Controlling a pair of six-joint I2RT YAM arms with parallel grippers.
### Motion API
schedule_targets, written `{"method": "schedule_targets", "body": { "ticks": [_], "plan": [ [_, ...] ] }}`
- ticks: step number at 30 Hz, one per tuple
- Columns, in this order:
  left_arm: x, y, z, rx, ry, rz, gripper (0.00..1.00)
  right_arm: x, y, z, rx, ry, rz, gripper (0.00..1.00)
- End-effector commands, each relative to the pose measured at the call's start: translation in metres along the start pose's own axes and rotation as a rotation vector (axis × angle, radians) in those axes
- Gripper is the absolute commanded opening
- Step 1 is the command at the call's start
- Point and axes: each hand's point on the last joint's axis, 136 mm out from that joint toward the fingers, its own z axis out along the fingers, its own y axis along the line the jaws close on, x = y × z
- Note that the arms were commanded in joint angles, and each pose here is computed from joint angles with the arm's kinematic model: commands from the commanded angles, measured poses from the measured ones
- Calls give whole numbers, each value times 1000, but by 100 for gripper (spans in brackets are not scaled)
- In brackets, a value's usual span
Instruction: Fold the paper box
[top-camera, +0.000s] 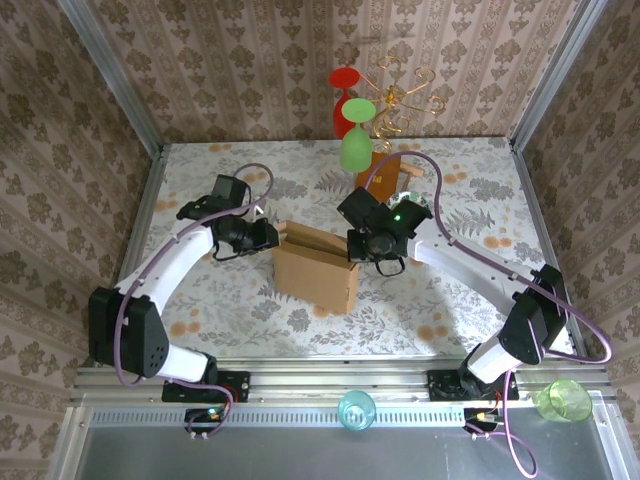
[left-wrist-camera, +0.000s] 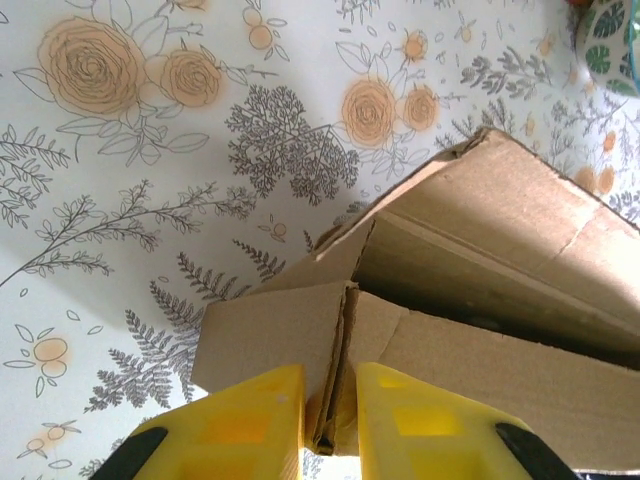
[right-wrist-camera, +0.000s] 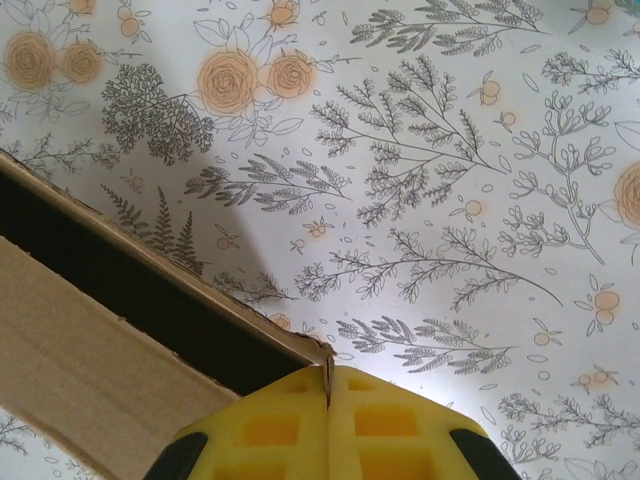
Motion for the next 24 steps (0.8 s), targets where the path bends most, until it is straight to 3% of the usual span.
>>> {"method": "schedule_targets", "body": {
  "ticks": [1,5,9,24],
  "plan": [
    [7,14,7,-54,-12,-70,19,9,-14,-2,83,-2,41,0],
    [10,8,11,-38,-22,-80,20,8,-9,1,92,-3,24,0],
    [10,4,11,-44,-32,-73,26,5,-7,0,85,-23,17,0],
    [11,-3,-15,-8,-141,-108,41,2,-5,-4,71,-45,4,0]
  ]
}}
